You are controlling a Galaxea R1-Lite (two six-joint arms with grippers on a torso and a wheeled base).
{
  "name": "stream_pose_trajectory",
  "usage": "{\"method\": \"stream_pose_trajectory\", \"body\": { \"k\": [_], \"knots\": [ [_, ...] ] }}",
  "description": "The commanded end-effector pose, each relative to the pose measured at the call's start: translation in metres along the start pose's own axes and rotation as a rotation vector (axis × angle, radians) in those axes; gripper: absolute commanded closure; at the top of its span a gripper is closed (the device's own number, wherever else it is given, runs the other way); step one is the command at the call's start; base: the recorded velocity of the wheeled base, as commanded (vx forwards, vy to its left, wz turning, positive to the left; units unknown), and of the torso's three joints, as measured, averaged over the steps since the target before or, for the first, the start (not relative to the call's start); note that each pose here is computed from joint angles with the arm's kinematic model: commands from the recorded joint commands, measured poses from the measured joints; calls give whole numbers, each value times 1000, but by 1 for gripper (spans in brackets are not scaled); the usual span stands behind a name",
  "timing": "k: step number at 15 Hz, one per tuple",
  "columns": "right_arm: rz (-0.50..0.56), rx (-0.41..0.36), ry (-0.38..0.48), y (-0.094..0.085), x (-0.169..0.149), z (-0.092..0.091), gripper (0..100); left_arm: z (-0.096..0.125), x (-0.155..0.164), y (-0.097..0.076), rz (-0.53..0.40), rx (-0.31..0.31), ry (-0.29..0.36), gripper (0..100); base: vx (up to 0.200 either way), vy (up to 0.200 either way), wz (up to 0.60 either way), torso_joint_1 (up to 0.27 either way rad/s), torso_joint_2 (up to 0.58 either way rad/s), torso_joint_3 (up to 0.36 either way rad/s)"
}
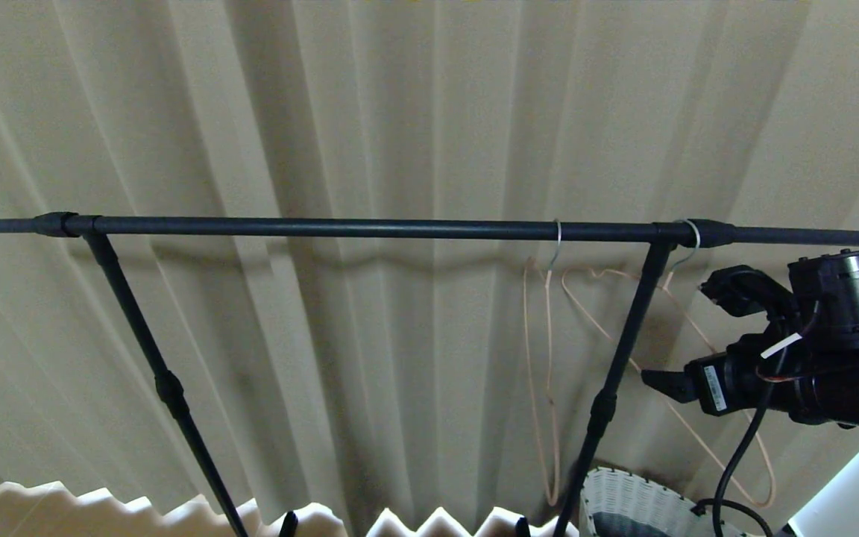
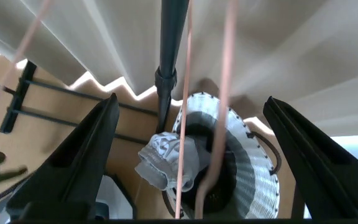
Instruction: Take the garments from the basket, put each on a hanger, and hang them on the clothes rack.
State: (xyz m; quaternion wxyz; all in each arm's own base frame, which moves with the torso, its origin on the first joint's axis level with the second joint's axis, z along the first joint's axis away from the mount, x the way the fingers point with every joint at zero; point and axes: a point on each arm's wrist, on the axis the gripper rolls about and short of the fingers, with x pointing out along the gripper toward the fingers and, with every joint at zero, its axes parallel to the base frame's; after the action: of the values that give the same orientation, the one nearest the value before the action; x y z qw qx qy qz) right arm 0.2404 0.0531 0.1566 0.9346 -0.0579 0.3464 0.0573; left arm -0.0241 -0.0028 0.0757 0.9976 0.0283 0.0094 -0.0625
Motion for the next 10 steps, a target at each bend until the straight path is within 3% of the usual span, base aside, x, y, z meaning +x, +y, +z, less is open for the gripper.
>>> {"method": "stream_pose_trajectory", "body": {
  "k": [1, 10],
  "knots": [
    [-6, -3, 28, 1, 8, -3, 0, 0, 0, 0, 0, 0, 0, 100, 0, 0, 0, 0, 0, 0],
    [-59, 20, 1, -8, -3, -3, 0, 0, 0, 0, 0, 0, 2, 100, 0, 0, 0, 0, 0, 0]
  ]
}}
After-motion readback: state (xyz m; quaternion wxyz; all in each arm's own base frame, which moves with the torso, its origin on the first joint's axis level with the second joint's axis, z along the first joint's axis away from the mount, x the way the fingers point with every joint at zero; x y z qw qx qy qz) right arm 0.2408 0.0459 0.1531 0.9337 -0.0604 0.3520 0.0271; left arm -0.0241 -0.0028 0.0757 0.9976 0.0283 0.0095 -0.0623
